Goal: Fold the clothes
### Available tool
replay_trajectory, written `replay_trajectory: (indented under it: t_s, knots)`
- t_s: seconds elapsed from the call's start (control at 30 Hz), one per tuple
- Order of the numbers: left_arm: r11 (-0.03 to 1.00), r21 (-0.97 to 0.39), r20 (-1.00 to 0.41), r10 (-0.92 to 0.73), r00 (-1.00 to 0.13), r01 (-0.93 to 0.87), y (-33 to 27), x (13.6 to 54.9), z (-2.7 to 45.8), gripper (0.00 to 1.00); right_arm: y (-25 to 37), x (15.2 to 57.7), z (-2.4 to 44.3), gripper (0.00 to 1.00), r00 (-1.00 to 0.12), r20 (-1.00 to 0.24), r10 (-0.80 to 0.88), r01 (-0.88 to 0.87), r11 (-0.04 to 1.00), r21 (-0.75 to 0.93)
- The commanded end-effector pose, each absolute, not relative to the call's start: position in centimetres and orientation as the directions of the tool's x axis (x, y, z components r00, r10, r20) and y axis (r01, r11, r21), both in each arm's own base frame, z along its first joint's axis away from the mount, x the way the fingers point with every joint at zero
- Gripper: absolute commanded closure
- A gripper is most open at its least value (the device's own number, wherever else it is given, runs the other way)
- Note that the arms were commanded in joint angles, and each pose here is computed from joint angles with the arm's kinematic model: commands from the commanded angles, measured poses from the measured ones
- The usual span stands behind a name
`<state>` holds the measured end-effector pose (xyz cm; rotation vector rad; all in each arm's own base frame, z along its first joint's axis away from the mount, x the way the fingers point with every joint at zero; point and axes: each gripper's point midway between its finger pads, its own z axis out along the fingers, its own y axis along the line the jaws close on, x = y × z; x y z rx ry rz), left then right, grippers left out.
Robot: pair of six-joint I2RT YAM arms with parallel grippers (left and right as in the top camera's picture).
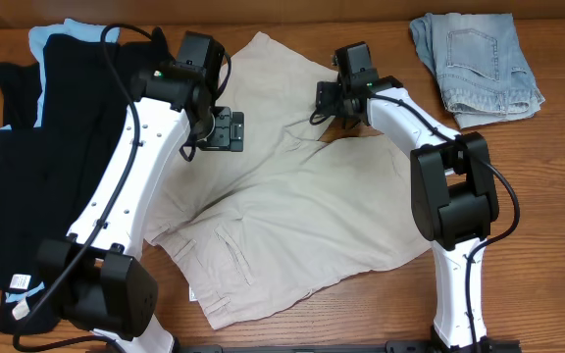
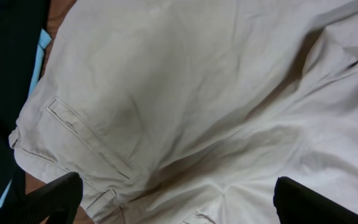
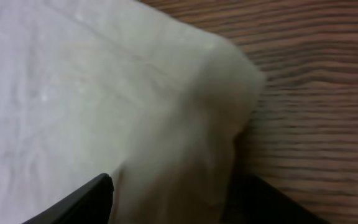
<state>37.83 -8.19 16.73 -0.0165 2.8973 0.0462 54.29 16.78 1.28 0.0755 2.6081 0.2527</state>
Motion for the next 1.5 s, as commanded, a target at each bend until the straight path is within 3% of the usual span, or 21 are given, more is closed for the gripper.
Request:
replay_trajectory:
  t_s: [0.0,0.13,0.27,0.4,0.63,0.8,0.97,1.03,1.1,1.23,1.3,1.47]
  knots:
    - [0.999,0.048,-0.272,0.001,-0.962,-0.012,-7.7,38.1,17.8,0.00,15.3,55.2,1.5,0.31,-0.843,-0.514,0.158,0.091,0.984,0.154]
    - [0.999,0.047,-0.273,0.001,-0.962,-0.012,-7.7,38.2,17.8,0.00,15.4,55.0,0.9,0.39,-0.850,-0.503,0.156,0.090,0.984,0.154]
    - [0.999,0.049,-0.271,0.002,-0.963,-0.012,-7.6,38.1,17.7,0.00,16.1,54.6,0.5,0.80,-0.865,-0.476,0.156,0.073,0.979,0.189]
    - [0.999,0.046,-0.277,0.001,-0.961,-0.013,-7.7,38.3,17.8,0.00,15.2,54.4,1.0,0.95,-0.862,-0.467,0.198,0.123,0.975,0.187]
    - [0.999,0.038,-0.293,-0.001,-0.956,-0.012,-7.9,38.8,17.6,0.00,5.6,51.9,2.5,0.96,-0.853,-0.370,0.367,0.364,0.928,0.081]
    - [1.000,0.020,-0.294,0.000,-0.956,-0.006,-8.3,39.0,16.7,0.00,-2.3,46.7,2.3,0.96,-0.819,-0.194,0.540,0.553,0.833,-0.012]
    - [1.000,0.020,-0.235,0.004,-0.972,0.000,-8.4,38.2,13.9,0.00,-5.9,42.1,2.0,0.96,-0.792,0.006,0.610,0.610,0.792,-0.016]
    - [1.000,0.023,-0.222,0.005,-0.975,0.000,-8.4,38.0,12.7,0.00,-5.5,41.5,2.4,0.89,-0.817,0.052,0.575,0.576,0.817,0.025]
    - [1.000,0.023,-0.221,0.005,-0.975,0.000,-8.4,38.1,11.3,0.00,-5.0,41.3,3.2,0.76,-0.836,0.061,0.545,0.548,0.835,0.056]
    - [1.000,-0.015,-0.275,0.012,-0.961,0.017,-9.2,39.4,8.5,0.00,-3.8,41.6,6.1,0.31,-0.877,0.023,0.480,0.479,0.869,0.125]
    - [0.998,-0.049,-0.316,0.030,-0.948,0.048,-10.0,40.4,7.2,0.00,-3.3,41.7,8.2,0.24,-0.887,-0.018,0.462,0.454,0.878,0.153]
    - [0.994,-0.096,-0.354,0.015,-0.935,0.052,-11.2,42.1,5.2,0.00,-2.5,41.4,12.6,0.23,-0.899,-0.110,0.423,0.401,0.898,0.179]
